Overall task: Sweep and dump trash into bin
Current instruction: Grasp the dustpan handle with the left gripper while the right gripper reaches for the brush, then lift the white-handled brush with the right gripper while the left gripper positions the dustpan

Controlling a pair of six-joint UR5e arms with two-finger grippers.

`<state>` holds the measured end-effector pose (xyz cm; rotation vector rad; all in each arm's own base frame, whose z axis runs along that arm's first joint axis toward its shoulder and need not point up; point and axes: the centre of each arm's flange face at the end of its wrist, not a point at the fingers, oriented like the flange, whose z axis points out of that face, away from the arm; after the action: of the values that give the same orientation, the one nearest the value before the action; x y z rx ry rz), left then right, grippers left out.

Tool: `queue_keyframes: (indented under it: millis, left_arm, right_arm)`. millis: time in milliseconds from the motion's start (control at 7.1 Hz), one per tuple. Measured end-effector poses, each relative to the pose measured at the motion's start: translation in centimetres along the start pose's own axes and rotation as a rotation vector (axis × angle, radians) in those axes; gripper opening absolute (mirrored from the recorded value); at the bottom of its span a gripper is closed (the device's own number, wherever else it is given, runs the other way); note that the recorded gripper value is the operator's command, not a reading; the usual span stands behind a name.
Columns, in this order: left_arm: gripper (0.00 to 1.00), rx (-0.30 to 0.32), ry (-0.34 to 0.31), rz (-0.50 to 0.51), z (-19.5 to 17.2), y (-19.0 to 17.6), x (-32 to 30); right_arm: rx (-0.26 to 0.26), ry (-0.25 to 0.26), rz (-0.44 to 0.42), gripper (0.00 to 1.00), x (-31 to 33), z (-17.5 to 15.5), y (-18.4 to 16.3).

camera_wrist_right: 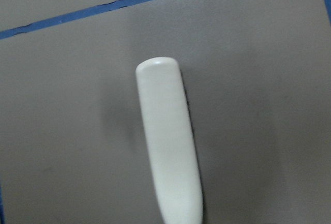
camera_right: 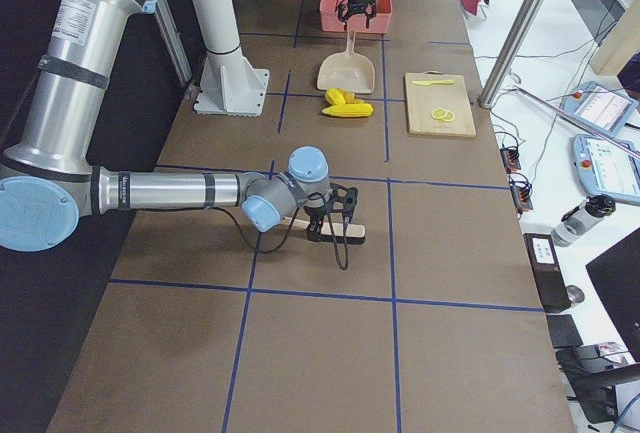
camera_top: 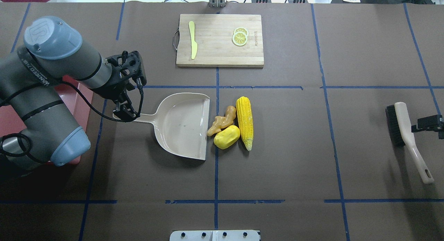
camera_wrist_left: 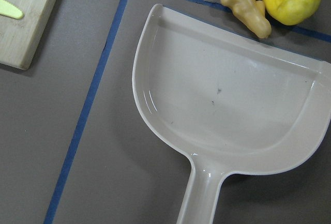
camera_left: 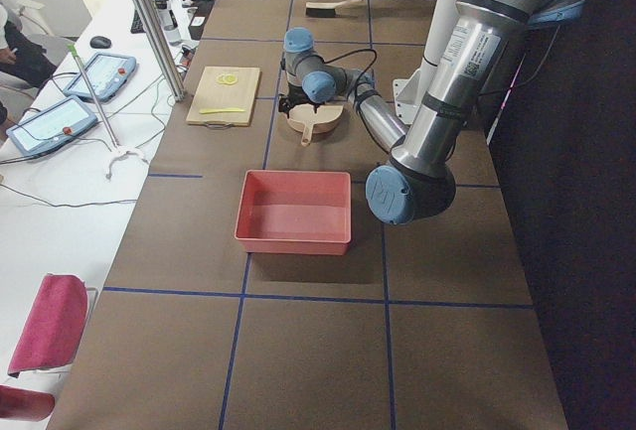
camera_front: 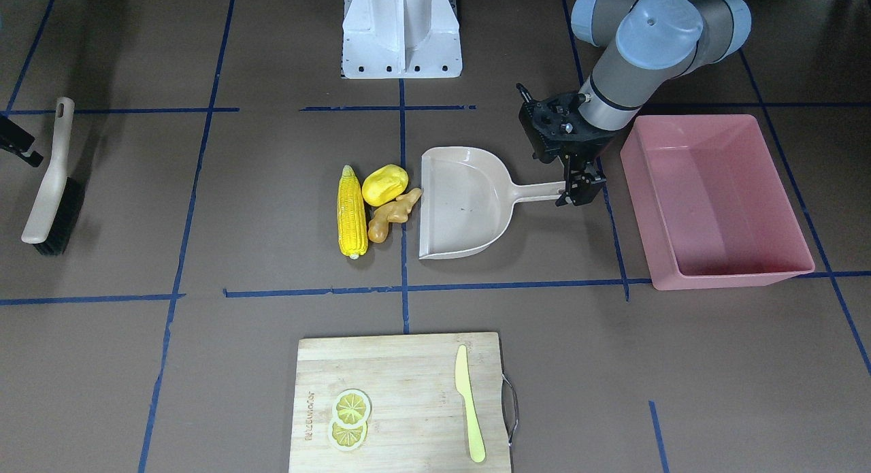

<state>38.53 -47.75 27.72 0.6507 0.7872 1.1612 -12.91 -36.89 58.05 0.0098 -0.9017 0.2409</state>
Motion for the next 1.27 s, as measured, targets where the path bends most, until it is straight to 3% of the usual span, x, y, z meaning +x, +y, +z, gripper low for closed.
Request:
queue_keyframes:
  millis: [282, 704, 845, 985, 1126, 1267]
  left_arm:
    - [1.0, 0.0, 0.004, 0.002, 0.3, -0.3, 0.2]
    - [1.0, 0.003, 0.005, 0.007, 0.3, -0.8, 0.3]
    - [1.0, 0.004, 0.005, 0.008, 0.3, -0.9, 0.3]
    - [1.0, 0.006, 0.0, 0.012, 0.2, -0.9, 0.2]
    - [1.0, 0.007, -0.011, 0.014, 0.2, -0.9, 0.1]
    - [1.0, 0.005, -0.021, 0.016, 0.2, -0.9, 0.0]
  right_arm:
    - [-0.024, 0.025, 0.034, 0.99, -1.4, 1.3, 2.8]
    - [-0.069, 0.12, 0.027, 0.96, 1.2, 3.5, 6.2]
    - [-0.076, 0.134, 0.013, 0.81, 1.1, 4.2, 6.7]
    - [-0.082, 0.138, 0.002, 0.46, 0.8, 4.8, 6.8]
    - [-0.087, 0.136, -0.008, 0.2, 0.4, 5.1, 7.0]
    - [-0.09, 0.134, -0.017, 0.02, 0.1, 5.3, 7.0]
